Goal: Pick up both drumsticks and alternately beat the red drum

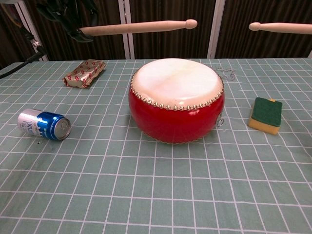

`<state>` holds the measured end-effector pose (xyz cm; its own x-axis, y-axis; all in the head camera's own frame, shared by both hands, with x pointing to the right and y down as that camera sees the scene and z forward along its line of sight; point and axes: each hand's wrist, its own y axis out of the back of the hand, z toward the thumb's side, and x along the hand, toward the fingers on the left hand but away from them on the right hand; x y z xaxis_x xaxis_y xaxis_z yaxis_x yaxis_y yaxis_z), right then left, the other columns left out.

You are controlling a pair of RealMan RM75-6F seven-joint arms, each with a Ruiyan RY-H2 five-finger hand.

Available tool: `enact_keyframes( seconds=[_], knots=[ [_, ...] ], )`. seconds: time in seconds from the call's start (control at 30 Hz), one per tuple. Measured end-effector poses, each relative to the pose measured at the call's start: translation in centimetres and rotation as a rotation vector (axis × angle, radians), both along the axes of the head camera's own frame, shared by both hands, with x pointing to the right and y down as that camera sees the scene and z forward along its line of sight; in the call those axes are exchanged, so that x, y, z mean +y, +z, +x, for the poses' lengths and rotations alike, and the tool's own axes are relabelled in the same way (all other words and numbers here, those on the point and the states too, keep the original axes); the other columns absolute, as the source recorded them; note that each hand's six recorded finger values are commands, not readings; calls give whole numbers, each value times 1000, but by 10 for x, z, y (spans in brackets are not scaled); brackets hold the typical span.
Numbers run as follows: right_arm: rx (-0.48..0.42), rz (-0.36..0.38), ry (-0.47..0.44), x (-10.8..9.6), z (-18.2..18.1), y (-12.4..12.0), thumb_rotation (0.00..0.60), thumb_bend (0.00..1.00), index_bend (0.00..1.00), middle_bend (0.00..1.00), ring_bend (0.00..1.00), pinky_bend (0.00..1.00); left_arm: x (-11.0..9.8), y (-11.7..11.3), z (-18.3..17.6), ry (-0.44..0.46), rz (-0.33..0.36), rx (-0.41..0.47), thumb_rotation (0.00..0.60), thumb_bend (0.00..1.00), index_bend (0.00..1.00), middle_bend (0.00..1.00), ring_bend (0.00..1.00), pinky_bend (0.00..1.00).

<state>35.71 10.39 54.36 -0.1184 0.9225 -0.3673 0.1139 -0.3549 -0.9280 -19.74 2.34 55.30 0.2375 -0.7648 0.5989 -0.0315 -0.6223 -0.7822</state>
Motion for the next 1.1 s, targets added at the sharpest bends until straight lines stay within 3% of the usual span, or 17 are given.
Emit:
enact_keyframes(
  seconds=[0.27,0.43,0.7,1.1],
  knots=[
    [-37,-98,-9,32,22,3,600,607,987,1000,1000,1000,44,-10,-24,-1,-21,46,600,548,786,1000,1000,1000],
    [-6,-172,-44,57,32,13,600,606,987,1000,1000,1000,77,-6,-33,7,-53,51,600,547,780,1000,1000,1000],
    [107,-246,-160,90,40,35,600,606,987,1000,1000,1000,122,25,-36,2,-144,31,600,547,779,1000,1000,1000],
    [192,-271,-214,98,48,54,600,606,985,1000,1000,1000,143,74,-37,-10,-192,-96,600,546,771,1000,1000,1000]
  ],
)
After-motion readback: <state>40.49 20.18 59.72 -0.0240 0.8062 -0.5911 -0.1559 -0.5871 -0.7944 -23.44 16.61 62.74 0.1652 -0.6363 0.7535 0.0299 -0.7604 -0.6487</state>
